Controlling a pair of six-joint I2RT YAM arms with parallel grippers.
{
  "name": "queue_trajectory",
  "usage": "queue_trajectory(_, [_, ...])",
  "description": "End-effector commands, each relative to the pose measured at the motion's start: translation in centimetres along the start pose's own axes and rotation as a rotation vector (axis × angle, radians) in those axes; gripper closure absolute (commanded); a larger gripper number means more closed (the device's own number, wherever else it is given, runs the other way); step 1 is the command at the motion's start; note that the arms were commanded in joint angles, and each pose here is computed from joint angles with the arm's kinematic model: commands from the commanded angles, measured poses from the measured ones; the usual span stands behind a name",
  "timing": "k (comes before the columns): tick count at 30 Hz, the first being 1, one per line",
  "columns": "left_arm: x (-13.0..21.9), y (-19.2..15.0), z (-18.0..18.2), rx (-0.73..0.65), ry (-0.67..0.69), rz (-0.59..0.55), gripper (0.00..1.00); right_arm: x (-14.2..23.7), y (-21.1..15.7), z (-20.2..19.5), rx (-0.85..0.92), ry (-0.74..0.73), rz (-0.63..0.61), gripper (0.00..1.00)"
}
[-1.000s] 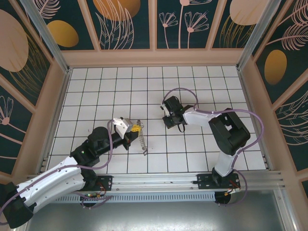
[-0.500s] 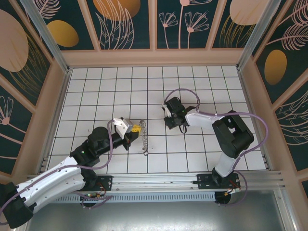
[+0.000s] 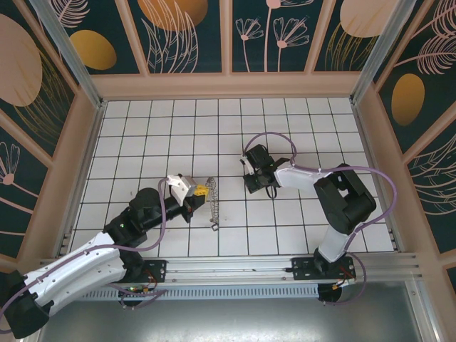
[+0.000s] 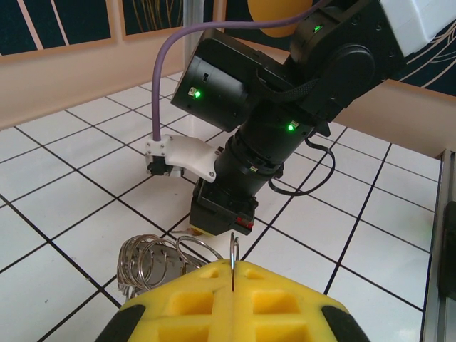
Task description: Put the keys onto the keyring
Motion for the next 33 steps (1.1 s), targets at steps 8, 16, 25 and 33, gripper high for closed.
queue_trajectory(8, [0.5,2.2,-1.1,0.002,-0.051,-0.066,1.0,4.9,0.7,1.1,0.113,0.001,-0.187,1.0])
queue_trajectory(16, [0.8,3.3,-1.5,-0.01,-0.03,-0.053,1.0,15.0,1.7,5.3,0.378,0.242,-0.707,1.0])
queue_trajectory(25, [0.9,4.7,-2.4,-0.07,-0.076,-0.037,1.0,23.0,0.0,7.6,0.55,0.538,-1.044,1.0])
queue_trajectory(33, [0.8,4.9,-3.5,-0.106,-0.213,-0.025,1.0,24.0,0.3,9.1,0.611,0.579,-1.056,1.0])
Point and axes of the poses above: each hand's point on the last joint's axis, 136 mm out from that joint toward the fingers, its own x axis back along the fingers, its own z axis along the line the jaws close on, y = z × x, the point moved 10 cm from there along x, back along the fingers, and after that the axes turned 15 degrees about x, right-handed, at the moved point
